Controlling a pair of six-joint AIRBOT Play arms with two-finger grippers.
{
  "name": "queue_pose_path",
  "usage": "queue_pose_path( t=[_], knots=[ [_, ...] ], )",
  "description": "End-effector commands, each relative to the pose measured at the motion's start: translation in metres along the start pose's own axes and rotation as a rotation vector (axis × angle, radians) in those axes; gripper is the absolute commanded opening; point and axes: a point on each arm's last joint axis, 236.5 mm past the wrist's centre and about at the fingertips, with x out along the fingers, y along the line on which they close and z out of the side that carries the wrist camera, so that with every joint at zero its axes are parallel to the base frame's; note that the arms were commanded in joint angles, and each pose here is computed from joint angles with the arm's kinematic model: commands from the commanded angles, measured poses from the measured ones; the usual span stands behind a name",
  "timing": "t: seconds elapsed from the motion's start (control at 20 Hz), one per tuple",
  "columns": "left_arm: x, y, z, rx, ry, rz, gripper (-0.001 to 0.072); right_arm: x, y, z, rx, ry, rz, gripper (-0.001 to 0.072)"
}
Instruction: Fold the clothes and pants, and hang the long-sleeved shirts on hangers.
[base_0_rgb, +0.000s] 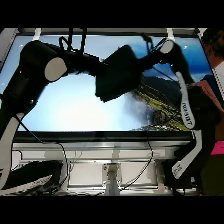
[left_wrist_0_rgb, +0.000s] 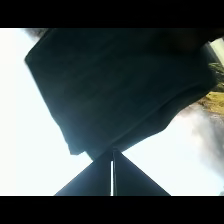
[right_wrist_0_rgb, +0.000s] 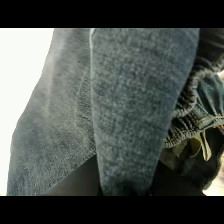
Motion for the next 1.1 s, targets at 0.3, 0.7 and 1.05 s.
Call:
queue_pose_path(
  t=[0.3, 0.7, 1.05],
  knots=[
    [-0.002, 0.003, 0.001, 0.005, -0.006, 0.009, 0.0019, -0.222, -0.191, -0.012, 0.329, -0.216, -0.448, 0.0030],
    [-0.002, 0.005, 0.002, 0.017, -0.008, 0.022, 0.0019, -0.357, -0.256, -0.113, 0.611, -0.211, -0.634, 0.0030],
    [-0.002, 0.006, 0.002, 0.017, -0.007, 0.023, 0.0019, -0.386, -0.271, -0.196, 0.867, -0.044, -0.726, 0.0697]
  ],
)
